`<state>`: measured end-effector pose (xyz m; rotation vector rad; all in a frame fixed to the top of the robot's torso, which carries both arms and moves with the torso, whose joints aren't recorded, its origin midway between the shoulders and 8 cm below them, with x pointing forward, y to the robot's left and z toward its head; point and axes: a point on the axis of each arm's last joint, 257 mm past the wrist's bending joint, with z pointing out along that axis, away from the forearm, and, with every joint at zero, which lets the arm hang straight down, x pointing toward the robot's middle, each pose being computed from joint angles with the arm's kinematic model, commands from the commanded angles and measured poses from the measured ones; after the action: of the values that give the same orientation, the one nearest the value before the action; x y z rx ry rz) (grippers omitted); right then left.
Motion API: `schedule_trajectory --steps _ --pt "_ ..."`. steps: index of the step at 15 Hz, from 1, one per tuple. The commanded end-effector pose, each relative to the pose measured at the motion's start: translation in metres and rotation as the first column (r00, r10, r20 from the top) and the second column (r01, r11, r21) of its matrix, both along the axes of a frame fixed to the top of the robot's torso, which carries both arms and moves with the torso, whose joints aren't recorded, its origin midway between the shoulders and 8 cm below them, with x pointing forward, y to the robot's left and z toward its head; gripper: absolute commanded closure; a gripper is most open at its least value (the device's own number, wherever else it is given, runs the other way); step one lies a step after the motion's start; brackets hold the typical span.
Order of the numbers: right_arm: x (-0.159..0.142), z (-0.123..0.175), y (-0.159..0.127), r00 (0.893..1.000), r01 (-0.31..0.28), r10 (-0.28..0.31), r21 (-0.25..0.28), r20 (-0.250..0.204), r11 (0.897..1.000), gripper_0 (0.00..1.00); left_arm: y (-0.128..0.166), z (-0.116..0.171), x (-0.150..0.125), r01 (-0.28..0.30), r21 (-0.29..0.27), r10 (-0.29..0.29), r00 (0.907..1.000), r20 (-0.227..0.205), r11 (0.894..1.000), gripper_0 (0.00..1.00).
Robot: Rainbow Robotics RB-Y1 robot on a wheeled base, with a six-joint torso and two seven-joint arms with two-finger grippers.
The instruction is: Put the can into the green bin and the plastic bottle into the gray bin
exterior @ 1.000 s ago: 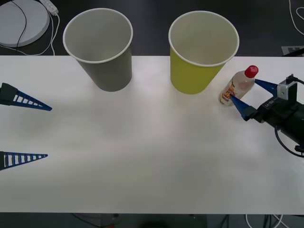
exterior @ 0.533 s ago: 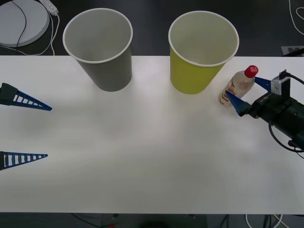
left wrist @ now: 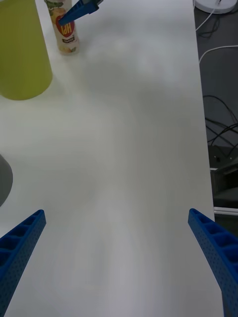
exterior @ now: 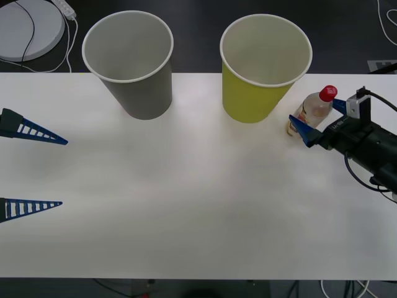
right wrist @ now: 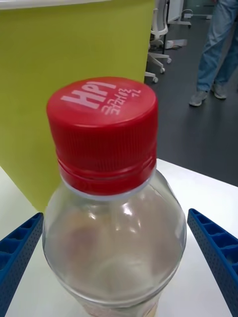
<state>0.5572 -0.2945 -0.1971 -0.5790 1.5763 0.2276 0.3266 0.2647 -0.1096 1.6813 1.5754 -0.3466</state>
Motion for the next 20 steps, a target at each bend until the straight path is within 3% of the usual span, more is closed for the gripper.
schedule_trajectory --steps 1,2,3,4,5,20 --pt "0.0012 0.0004 0.0037 1.0 -0.003 0.003 0.005 0.0 1.0 0.0 0.0 0.0 0.0 0.0 0.0 0.0 1.0 0.0 1.0 0.0" --pt "0.002 0.0015 0.0031 1.0 -0.001 0.001 0.004 0.003 1.0 0.0 0.0 0.0 0.0 0.0 0.0 0.0 1.0 0.0 1.0 0.0" --pt "0.0022 0.0022 0.0056 1.0 -0.004 0.004 0.008 0.004 1.0 0.16 0.0 0.0 0.0 0.0 0.0 0.0 1.0 0.0 1.0 0.0" --pt "0.0028 0.0028 0.0056 1.0 -0.003 0.003 0.008 0.005 1.0 0.7 0.0 0.0 0.0 0.0 0.0 0.0 1.0 0.0 1.0 0.0" --pt "0.0028 0.0025 0.0051 1.0 -0.002 0.002 0.01 0.003 1.0 1.0 0.0 0.0 0.0 0.0 0.0 0.0 1.0 0.0 1.0 0.0" --pt "-0.0051 0.007 -0.0019 1.0 -0.018 0.018 0.026 0.004 0.999 1.0 0.0 0.0 0.0 0.0 0.0 0.0 1.0 0.0 1.0 0.0"
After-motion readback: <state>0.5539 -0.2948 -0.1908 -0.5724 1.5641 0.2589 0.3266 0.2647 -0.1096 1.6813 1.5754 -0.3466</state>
